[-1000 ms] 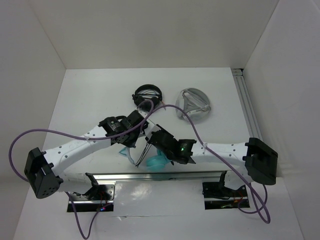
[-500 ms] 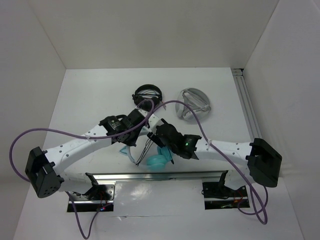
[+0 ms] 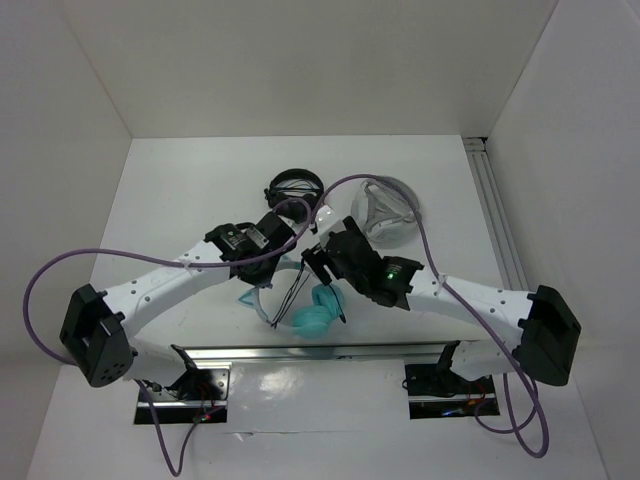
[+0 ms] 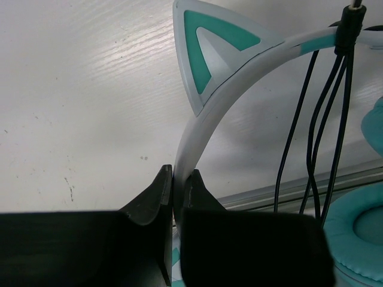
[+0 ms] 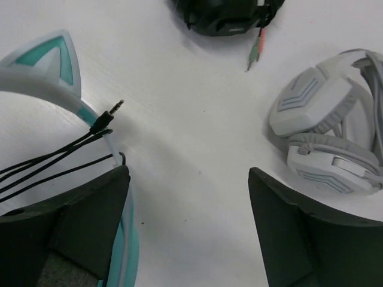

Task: Wrap the headphones

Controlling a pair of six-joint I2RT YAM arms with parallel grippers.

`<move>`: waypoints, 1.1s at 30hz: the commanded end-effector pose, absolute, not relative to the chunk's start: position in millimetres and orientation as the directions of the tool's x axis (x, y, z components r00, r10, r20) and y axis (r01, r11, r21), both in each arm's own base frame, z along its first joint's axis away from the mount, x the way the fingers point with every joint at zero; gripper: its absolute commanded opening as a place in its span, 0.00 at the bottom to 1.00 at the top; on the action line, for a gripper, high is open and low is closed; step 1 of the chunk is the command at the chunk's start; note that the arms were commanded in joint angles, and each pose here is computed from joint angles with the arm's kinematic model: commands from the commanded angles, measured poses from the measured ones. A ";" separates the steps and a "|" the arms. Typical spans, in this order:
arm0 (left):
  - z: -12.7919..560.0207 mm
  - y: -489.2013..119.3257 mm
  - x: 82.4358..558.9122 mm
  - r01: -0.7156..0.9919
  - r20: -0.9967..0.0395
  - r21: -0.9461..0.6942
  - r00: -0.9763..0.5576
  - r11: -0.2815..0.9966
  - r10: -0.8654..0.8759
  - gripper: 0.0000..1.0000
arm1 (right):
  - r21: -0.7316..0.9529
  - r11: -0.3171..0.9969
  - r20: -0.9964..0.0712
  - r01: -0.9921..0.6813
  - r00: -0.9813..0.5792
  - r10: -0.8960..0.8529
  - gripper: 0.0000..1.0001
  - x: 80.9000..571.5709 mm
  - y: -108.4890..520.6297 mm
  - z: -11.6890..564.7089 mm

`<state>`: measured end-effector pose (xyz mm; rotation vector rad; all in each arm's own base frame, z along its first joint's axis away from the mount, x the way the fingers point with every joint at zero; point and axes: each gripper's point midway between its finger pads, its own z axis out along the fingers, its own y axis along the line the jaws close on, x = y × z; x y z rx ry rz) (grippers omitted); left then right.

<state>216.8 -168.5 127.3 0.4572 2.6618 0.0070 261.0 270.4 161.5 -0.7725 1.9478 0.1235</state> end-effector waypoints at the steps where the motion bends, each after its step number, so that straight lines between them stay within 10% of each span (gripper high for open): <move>1: 136.8 -180.0 224.1 0.311 -0.438 0.033 -0.850 0.950 0.293 0.00 | -0.188 0.851 -0.889 -0.491 -0.284 -0.360 0.89 267.8 263.9 207.7; 33: 134.5 -287.7 262.6 0.227 -0.569 -0.171 -0.817 0.959 0.093 0.00 | 0.149 0.962 -0.956 -0.230 -0.281 0.081 1.00 217.5 152.4 322.3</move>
